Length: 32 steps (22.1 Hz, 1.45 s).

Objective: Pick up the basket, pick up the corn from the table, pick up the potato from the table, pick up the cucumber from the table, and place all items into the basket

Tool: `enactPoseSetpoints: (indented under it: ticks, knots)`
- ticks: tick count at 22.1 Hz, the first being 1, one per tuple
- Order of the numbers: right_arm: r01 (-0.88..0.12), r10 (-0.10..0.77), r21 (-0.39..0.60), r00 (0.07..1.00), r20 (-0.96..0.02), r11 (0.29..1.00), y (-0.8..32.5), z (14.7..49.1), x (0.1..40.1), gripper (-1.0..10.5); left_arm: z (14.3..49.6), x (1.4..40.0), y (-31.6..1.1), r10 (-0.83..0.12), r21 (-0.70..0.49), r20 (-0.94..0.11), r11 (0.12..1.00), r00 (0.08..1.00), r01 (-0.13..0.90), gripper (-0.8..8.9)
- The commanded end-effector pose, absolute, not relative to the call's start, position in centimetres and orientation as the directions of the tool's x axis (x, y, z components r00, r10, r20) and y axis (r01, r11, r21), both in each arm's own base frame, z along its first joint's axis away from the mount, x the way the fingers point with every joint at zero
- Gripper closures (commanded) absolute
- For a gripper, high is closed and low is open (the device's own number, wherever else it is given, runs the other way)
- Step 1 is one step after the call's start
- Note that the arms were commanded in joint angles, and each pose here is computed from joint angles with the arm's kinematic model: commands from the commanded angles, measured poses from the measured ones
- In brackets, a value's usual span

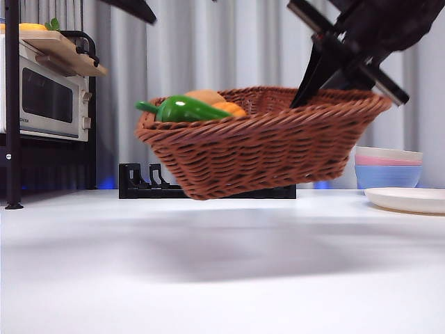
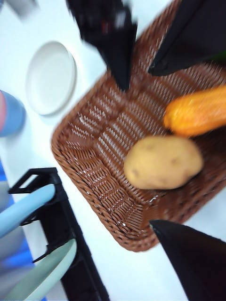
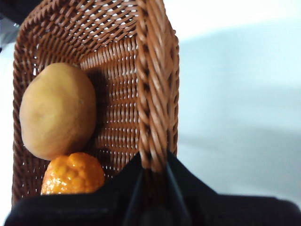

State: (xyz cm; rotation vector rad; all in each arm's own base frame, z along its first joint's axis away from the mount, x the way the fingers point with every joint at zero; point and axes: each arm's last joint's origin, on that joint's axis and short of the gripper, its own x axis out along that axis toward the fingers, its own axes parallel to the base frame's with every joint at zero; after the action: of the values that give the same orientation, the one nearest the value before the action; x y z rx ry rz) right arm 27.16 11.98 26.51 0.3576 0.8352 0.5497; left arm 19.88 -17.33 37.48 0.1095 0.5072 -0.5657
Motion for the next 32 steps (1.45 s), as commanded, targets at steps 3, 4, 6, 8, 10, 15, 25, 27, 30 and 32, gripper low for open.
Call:
enactPoseSetpoints:
  ticks: [3, 4, 6, 8, 10, 15, 25, 27, 30, 32]
  knots:
    - [-0.213, 0.566, 0.553, 0.552, -0.613, 0.806, 11.7, 24.6, 29.2, 9.6, 39.6, 16.8, -15.5, -0.528, -0.046, -0.427, 0.823, 0.734, 0.566, 2.92]
    - [-0.193, 0.558, 0.554, 0.547, -0.624, 0.81, 11.5, 24.1, 29.6, 9.6, 40.0, 16.2, -15.1, -0.536, -0.049, -0.413, 0.82, 0.736, 0.57, 2.91]
    - [-0.161, 0.541, 0.549, 0.53, -0.653, 0.82, 11.4, 22.9, 30.2, 9.6, 40.7, 15.1, -14.3, -0.55, -0.055, -0.388, 0.815, 0.739, 0.577, 2.91]
    - [-0.135, 0.526, 0.54, 0.511, -0.68, 0.831, 11.4, 21.8, 30.6, 9.6, 41.3, 14.2, -13.6, -0.563, -0.059, -0.364, 0.809, 0.742, 0.585, 2.91]
    - [-0.118, 0.517, 0.534, 0.49, -0.702, 0.837, 11.5, 20.8, 31.0, 9.6, 41.8, 13.3, -12.9, -0.575, -0.064, -0.338, 0.804, 0.745, 0.591, 2.92]
    - [-0.119, 0.507, 0.519, 0.477, -0.718, 0.847, 11.6, 20.1, 31.2, 7.4, 42.7, 11.8, -11.4, -0.584, -0.069, -0.292, 0.802, 0.757, 0.593, 2.92]
    - [-0.27, 0.506, 0.436, 0.589, -0.63, 0.858, 8.9, 26.8, 27.7, 6.1, 41.0, 11.7, -9.9, -0.227, 0.258, -0.426, 0.897, 0.875, 0.359, 8.22]
    - [-0.345, 0.512, 0.38, 0.615, -0.6, 0.858, 8.2, 29.1, 25.4, 8.3, 40.6, 11.5, -9.5, -0.143, 0.315, -0.455, 0.897, 0.879, 0.309, 8.22]
    - [-0.407, 0.471, 0.245, 0.681, -0.561, 0.88, 7.3, 31.6, 22.7, 9.6, 40.3, 11.1, -9.0, -0.137, 0.332, -0.456, 0.891, 0.879, 0.311, 8.22]
    - [-0.389, 0.412, 0.165, 0.73, -0.545, 0.906, 7.0, 32.5, 21.4, 9.6, 39.7, 11.0, -9.0, -0.144, 0.328, -0.449, 0.891, 0.882, 0.313, 8.22]
